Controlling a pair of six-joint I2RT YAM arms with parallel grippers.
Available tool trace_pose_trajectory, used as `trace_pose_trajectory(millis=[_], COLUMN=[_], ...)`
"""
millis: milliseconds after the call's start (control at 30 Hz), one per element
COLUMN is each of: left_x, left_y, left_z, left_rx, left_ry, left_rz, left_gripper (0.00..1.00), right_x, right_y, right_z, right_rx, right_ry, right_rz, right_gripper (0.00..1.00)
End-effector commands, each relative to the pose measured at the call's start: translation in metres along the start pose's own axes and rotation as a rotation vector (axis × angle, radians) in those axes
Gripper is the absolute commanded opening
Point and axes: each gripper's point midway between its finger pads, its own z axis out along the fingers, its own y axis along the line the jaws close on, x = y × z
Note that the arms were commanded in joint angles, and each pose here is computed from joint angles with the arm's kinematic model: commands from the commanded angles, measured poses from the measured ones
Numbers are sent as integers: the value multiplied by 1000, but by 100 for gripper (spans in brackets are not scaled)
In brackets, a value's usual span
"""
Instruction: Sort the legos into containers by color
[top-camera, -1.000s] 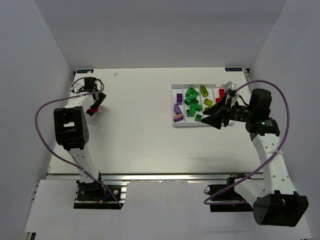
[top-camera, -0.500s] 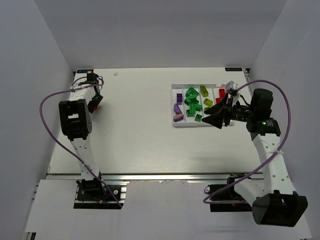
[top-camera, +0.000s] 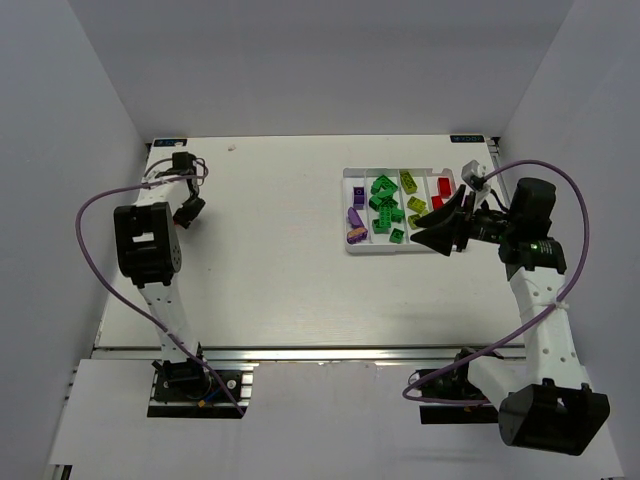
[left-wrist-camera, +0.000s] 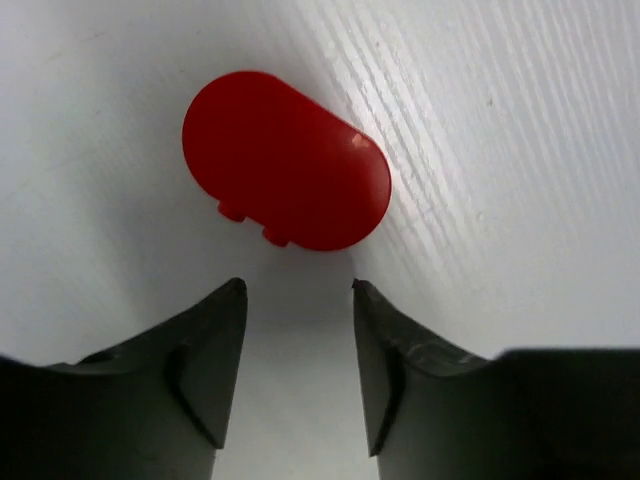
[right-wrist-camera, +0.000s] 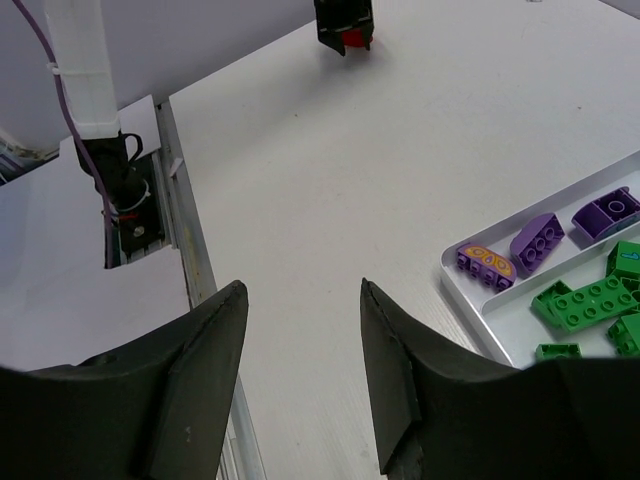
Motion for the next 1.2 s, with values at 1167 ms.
trace_pose_trajectory(millis=[1167], left_x=[-63], left_y=[-21], left_z=[1], left_rx=[177], left_ry=[-63], left_rz=[-60], left_gripper=[55], right_x=[-14], right_y=[15], right_z=[-17], right_rx=[-59], right_ry=[-58], right_rz=[-17], right_gripper=[54])
